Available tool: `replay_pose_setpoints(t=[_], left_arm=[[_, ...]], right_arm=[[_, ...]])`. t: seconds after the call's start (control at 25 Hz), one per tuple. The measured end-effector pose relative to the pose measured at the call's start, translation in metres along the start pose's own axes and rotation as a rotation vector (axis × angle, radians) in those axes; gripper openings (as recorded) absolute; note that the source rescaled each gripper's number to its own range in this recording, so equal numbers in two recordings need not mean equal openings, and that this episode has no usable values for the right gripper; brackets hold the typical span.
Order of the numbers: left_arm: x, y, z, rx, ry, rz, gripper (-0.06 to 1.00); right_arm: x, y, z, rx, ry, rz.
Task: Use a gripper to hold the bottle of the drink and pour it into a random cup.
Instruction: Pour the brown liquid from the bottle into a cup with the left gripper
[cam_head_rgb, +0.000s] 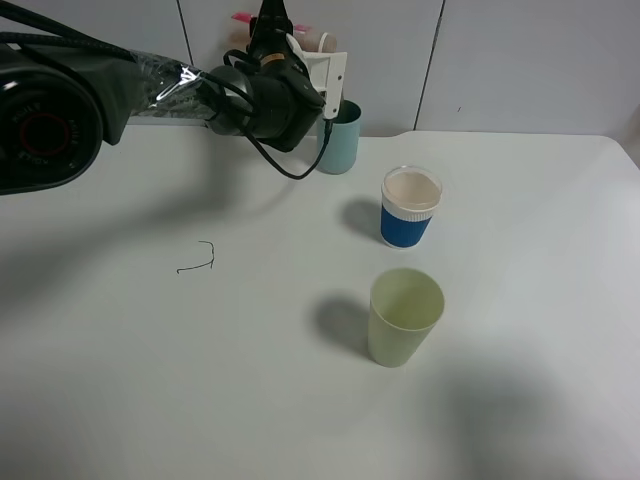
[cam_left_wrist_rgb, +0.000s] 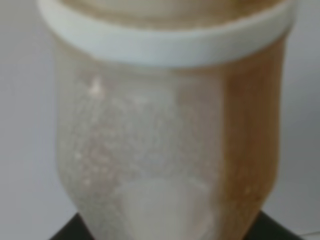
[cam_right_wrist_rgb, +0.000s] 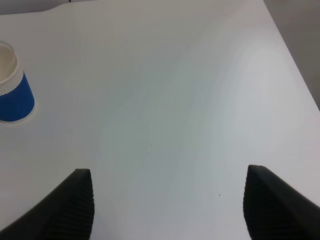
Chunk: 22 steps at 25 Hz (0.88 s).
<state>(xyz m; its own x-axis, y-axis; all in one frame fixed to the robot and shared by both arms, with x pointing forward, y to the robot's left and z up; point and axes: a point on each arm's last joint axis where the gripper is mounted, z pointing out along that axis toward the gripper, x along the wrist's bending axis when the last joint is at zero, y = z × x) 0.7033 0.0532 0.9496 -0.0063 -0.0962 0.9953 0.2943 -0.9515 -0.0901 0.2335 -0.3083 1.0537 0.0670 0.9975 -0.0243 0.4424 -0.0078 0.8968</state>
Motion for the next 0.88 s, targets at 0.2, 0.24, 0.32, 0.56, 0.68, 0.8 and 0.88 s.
replay_pose_setpoints(t=[0.2, 0.24, 0.32, 0.56, 0.68, 0.8, 0.88], left_arm=[[0.0005, 0.0, 0.0, 0.0, 0.005, 0.003, 0.0], [0.0007, -0.0001, 0.0, 0.001, 0.007, 0.003, 0.0], [0.0008, -0.0004, 0.0, 0.004, 0.009, 0.003, 0.0], [0.0028, -0.0006, 0.0, 0.006, 0.026, 0.01, 0.0], [0.0034, -0.001, 0.0, 0.011, 0.032, 0.011, 0.0], [0.0035, -0.0011, 0.0, 0.011, 0.033, 0.011, 0.0], [0.0035, -0.0011, 0.0, 0.011, 0.033, 0.012, 0.0]], right_arm=[[0.0, 0.0, 0.0, 0.0, 0.0, 0.0], [0.0, 0.0, 0.0, 0.0, 0.0, 0.0], [0.0, 0.0, 0.0, 0.0, 0.0, 0.0], [0.0, 0.0, 0.0, 0.0, 0.0, 0.0], [0.0, 0.0, 0.0, 0.0, 0.0, 0.0], [0.0, 0.0, 0.0, 0.0, 0.0, 0.0], [0.0, 0.0, 0.0, 0.0, 0.0, 0.0]])
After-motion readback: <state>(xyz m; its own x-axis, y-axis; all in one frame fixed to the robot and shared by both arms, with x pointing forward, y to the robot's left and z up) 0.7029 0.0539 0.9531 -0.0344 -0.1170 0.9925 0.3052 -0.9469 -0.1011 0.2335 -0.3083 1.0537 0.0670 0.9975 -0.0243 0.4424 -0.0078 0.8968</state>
